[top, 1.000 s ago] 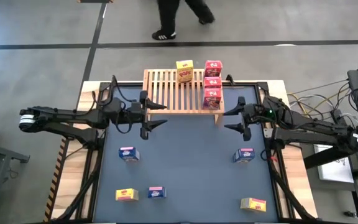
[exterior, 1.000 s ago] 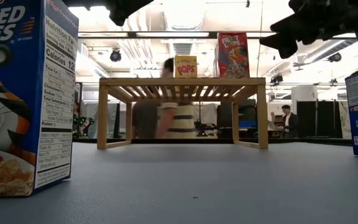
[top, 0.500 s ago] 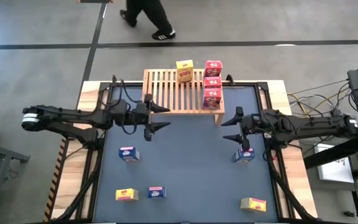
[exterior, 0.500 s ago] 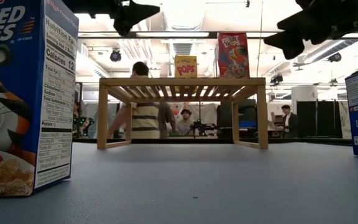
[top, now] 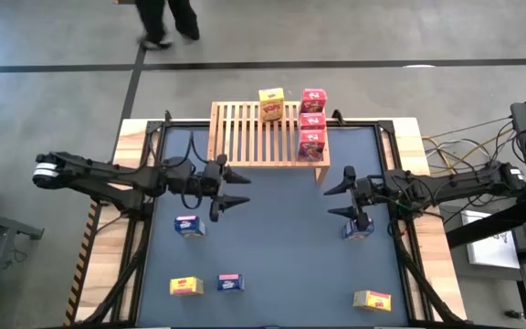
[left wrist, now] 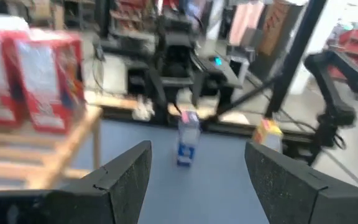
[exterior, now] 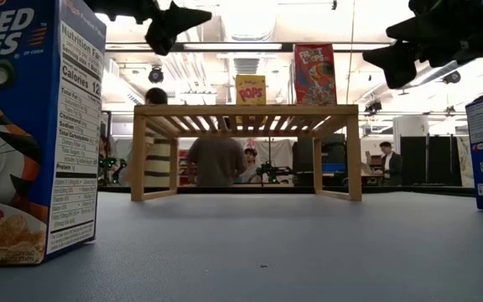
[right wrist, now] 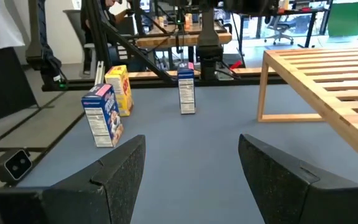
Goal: Stack cereal on shelf
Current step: Put the left yellow cereal box on the shelf aligned with the other yellow cereal box
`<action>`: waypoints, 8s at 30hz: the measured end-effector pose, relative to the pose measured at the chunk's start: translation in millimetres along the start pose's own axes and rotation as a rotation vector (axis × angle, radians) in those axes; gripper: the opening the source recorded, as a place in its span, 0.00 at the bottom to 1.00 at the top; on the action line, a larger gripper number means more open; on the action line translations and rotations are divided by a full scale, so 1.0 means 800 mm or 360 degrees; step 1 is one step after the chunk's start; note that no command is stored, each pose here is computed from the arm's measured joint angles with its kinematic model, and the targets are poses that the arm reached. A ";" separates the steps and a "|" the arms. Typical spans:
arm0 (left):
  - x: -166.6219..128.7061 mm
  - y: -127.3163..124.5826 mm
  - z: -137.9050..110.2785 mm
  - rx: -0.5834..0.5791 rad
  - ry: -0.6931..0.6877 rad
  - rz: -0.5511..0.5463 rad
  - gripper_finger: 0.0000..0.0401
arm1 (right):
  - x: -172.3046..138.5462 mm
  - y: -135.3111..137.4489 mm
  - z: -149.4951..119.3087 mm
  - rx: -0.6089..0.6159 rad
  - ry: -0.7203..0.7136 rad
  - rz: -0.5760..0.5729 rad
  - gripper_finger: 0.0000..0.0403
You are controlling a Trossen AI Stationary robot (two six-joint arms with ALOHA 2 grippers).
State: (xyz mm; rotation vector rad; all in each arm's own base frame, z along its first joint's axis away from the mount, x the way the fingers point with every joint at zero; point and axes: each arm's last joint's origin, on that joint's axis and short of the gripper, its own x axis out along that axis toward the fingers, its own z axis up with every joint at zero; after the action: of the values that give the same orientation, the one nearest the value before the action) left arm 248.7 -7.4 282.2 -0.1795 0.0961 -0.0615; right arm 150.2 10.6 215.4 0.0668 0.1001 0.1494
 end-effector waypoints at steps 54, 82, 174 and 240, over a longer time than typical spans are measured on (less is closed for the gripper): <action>-0.064 -0.284 -0.035 -0.0460 0.2002 0.0522 0.60 | 0.011 0.009 0.009 -0.0098 -0.0177 0.0083 0.61; -0.058 -0.311 -0.080 -0.0163 0.2087 0.0730 0.74 | 0.041 0.007 0.000 -0.0035 -0.0086 0.0084 0.61; -0.089 -0.232 0.047 0.0106 0.1246 0.0846 0.43 | 0.041 0.007 -0.001 -0.0069 -0.0076 0.0082 0.61; 0.037 0.120 0.158 0.0372 0.0855 0.0598 0.43 | 0.041 0.008 0.012 -0.0070 -0.0246 0.0091 0.61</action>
State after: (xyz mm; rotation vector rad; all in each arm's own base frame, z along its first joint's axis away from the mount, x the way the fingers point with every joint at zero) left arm 296.1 106.8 385.8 0.0953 0.6530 0.2554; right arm 182.2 21.1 222.0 0.0373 -0.0592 0.2030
